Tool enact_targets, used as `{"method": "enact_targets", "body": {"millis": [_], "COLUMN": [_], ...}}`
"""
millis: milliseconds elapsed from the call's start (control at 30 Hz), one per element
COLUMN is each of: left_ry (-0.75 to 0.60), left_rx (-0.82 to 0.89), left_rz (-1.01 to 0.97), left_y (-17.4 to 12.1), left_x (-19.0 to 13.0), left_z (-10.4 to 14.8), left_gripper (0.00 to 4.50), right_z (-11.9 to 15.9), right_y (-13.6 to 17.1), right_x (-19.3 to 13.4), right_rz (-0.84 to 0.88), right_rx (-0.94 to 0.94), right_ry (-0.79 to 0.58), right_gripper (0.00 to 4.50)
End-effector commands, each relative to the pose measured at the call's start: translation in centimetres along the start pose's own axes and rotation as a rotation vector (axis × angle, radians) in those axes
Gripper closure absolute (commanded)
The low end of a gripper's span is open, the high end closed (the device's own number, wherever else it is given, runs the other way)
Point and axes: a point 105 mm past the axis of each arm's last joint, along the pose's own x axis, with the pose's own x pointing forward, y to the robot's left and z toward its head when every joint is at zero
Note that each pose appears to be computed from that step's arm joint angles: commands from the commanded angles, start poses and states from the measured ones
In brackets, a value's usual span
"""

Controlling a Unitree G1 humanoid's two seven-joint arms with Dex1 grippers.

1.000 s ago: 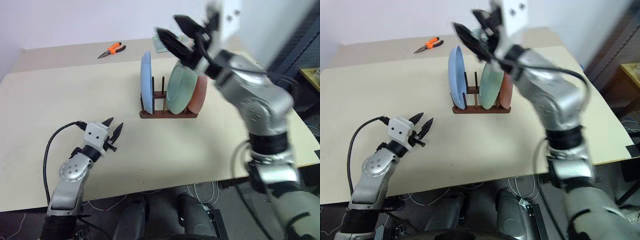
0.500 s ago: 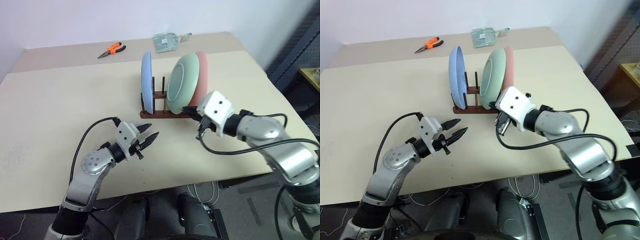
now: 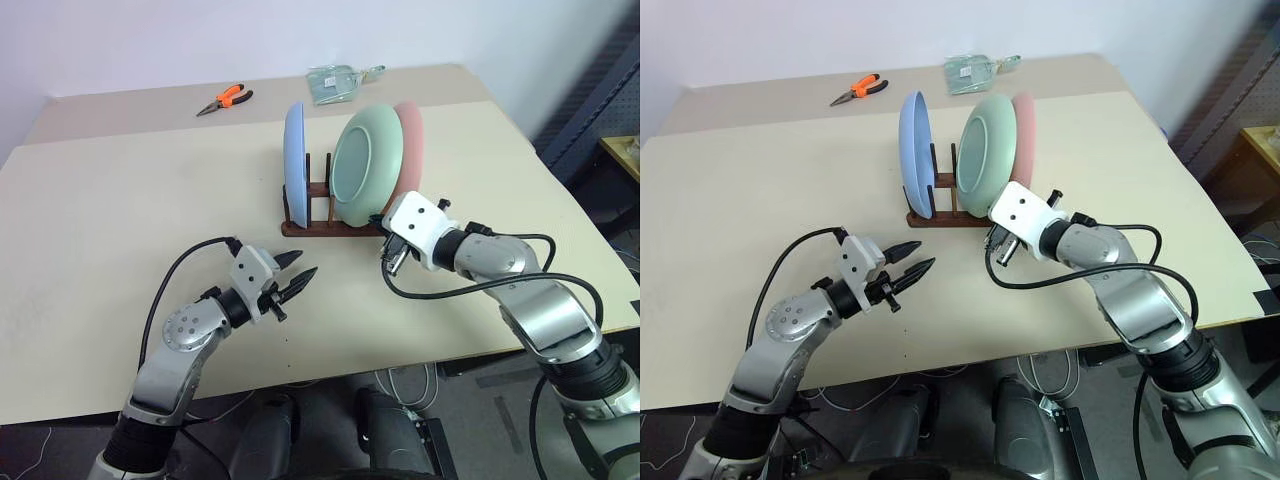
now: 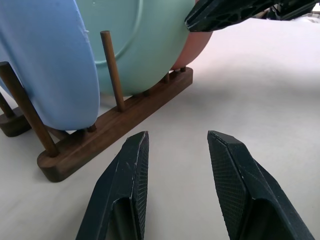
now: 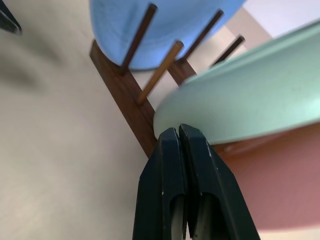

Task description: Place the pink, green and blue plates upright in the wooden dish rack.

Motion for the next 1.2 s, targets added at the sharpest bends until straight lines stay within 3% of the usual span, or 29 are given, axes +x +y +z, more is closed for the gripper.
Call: {"method": "enact_targets", "body": {"millis": [33, 467, 700, 833, 1067, 1200], "left_ry": [-0.035, -0.034, -0.032, -0.032, -0.016, 0.035], "left_rx": [0.027, 0.023, 0.026, 0.024, 0.029, 0.025], "left_rz": [0.003, -0.001, 0.012, 0.014, 0.037, 0.133], "left_y": [-0.1, -0.1, -0.1, -0.2, 0.1, 2.2], "left_x": [-0.3, -0.1, -0.2, -0.2, -0.5, -2.0], "left_z": [1.1, 0.9, 0.8, 0.9, 0.5, -0.7], "left_gripper": [2.61, 2.61, 2.61, 2.61, 2.61, 2.61], "right_z": [1.2, 0.5, 4.5, 4.9, 1.5, -1.1], "right_y": [-0.3, -1.5, -0.9, -0.5, 0.2, 0.8], "right_x": [-0.8, -0.3, 0.5, 0.5, -0.4, -2.1], "right_rz": [-0.003, -0.054, -0.035, -0.015, 0.046, 0.091], "right_rx": [-0.061, -0.096, -0.11, -0.117, -0.113, -0.018], "right_ry": [-0.025, 0.014, -0.156, -0.169, -0.068, -0.041], "right_gripper": [4.48, 4.48, 4.48, 4.48, 4.48, 4.48]}}
